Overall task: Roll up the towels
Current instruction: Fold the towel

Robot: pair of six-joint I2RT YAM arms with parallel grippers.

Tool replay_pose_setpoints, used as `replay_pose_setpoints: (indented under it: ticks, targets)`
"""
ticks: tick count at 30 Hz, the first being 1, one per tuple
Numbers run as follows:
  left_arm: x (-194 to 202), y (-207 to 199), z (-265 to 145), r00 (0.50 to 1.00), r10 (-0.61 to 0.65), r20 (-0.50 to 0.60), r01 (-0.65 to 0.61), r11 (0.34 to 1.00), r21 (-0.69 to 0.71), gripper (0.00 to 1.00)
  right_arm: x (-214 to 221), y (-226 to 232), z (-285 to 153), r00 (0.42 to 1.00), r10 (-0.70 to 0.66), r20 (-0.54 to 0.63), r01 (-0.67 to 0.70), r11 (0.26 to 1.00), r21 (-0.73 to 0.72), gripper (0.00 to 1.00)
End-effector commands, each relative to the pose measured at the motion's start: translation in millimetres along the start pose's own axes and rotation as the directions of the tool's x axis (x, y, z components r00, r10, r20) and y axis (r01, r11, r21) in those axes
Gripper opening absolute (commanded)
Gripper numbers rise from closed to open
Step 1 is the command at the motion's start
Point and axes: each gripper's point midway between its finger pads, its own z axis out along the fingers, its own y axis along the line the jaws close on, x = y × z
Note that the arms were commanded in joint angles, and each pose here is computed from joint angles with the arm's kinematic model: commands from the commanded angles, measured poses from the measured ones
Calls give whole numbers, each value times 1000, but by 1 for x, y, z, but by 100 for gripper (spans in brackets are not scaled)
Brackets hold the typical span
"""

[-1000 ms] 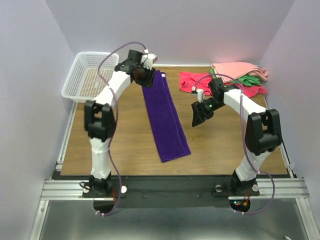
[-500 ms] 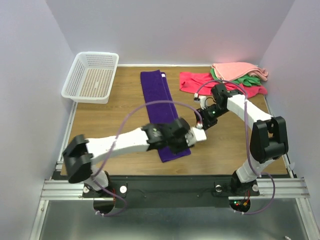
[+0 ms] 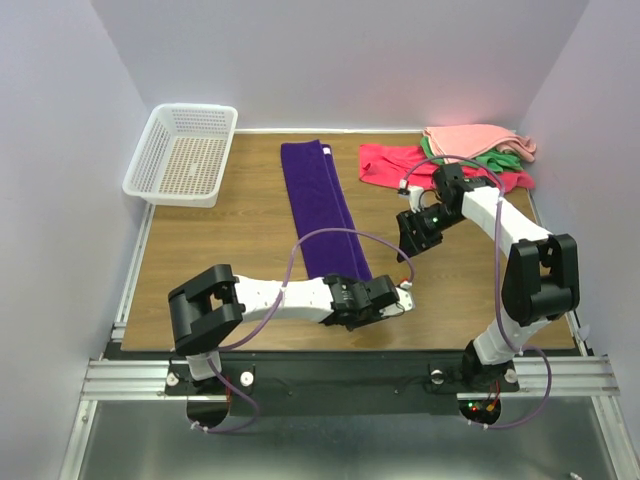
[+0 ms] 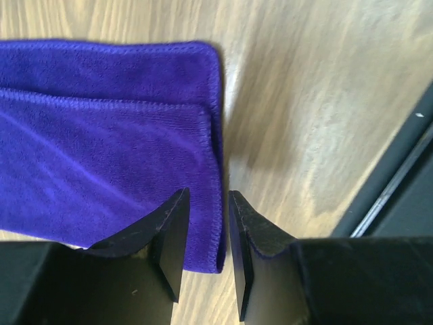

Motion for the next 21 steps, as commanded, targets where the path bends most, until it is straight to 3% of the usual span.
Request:
replay_pose_setpoints:
  ticks: [1,11,21]
  targets:
    - [-4,3,1,999,-13,32,14,1000,-25,41,-6,0,-9,999,-31,42,30,999,16,63]
    - [5,-16,12,1000,12,21,-13,999,34,41,-5,-13,-8,999,-23,33,22,999,29,63]
    - [11,-5,26,1000,15,23,-15,1000,-4,38,-5,-12,-7,999,-18,34,18,1000,16,63]
